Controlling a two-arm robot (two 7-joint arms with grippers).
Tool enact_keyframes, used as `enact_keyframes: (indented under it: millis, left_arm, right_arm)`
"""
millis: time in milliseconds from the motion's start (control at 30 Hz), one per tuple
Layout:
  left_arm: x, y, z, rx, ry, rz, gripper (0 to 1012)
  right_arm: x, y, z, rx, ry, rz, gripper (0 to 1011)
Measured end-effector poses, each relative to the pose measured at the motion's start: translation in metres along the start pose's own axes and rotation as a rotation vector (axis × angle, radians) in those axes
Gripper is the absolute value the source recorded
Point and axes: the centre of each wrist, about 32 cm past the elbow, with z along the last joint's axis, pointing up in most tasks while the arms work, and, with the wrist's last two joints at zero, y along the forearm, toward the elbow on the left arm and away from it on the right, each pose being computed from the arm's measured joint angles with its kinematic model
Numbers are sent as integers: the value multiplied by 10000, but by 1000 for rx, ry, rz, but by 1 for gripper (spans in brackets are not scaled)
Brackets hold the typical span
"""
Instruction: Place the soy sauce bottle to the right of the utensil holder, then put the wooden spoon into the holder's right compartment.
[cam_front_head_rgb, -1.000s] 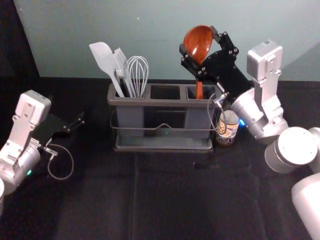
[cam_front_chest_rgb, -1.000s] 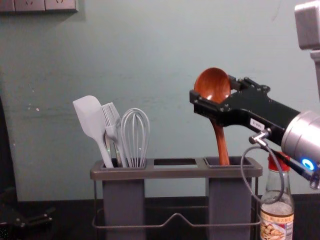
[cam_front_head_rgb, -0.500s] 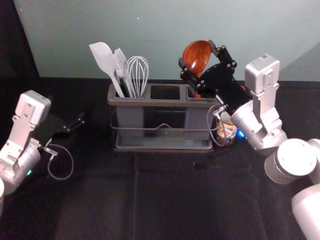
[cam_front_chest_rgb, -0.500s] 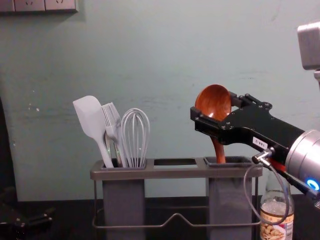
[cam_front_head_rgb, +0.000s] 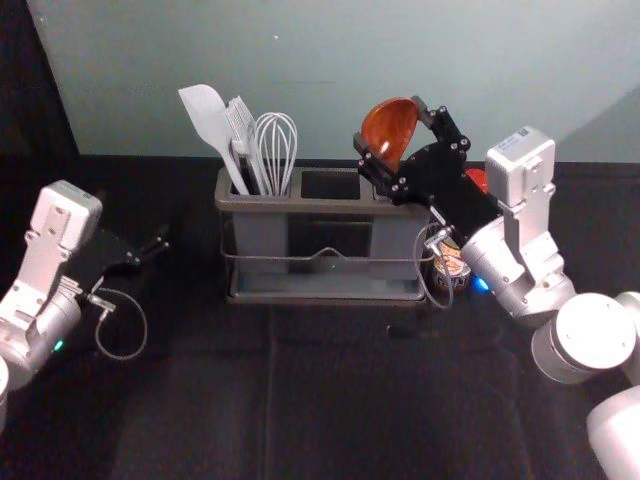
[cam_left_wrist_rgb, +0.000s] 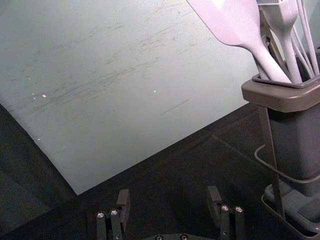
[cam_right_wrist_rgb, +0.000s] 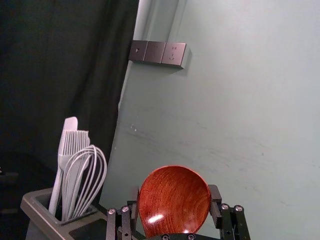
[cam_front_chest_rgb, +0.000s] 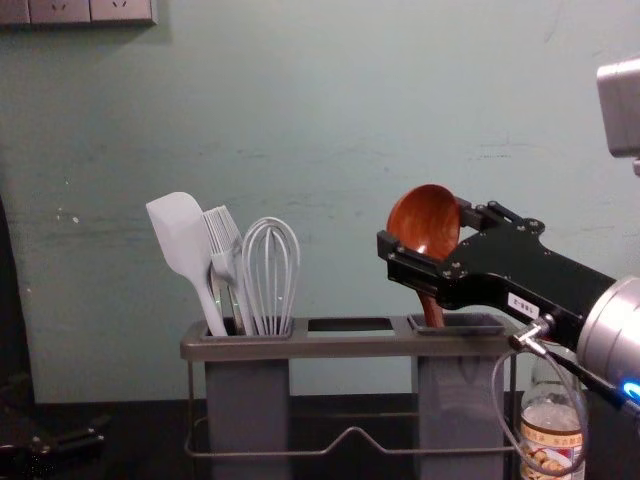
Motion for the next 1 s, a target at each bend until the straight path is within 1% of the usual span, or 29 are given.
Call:
enact_keyframes:
  millis: [200, 433, 500, 533, 633, 700, 800, 900, 1000]
  left_arm:
    - [0, 0, 0, 0, 0, 0, 1005]
    - [0, 0, 0, 0, 0, 0, 1005]
    - [0, 0, 0, 0, 0, 0, 1005]
    - [0, 0, 0, 0, 0, 0, 1005]
    - [0, 0, 0, 0, 0, 0, 1005]
    - [0, 0, 0, 0, 0, 0, 1005]
    - [0, 0, 0, 0, 0, 0, 1005]
    - [0, 0, 0, 0, 0, 0, 1005]
    - [0, 0, 0, 0, 0, 0, 1005]
  right_arm:
    - [-3, -53, -25, -6, 0, -2, 842]
    - [-4, -82, -26, -6, -1, -5, 846]
    - [-4, -87, -25, -5, -1, -6, 877]
    - [-6, -91, -24, -4, 0, -7, 916]
    - [-9, -99, -18, -1, 2, -16, 985]
    - [-9, -98, -13, 1, 3, -19, 1003]
    - [-1, -94, 3, 11, 6, -34, 1000]
    - [6, -97, 43, 30, 10, -54, 1000]
    - [2, -132, 101, 48, 10, -73, 1002]
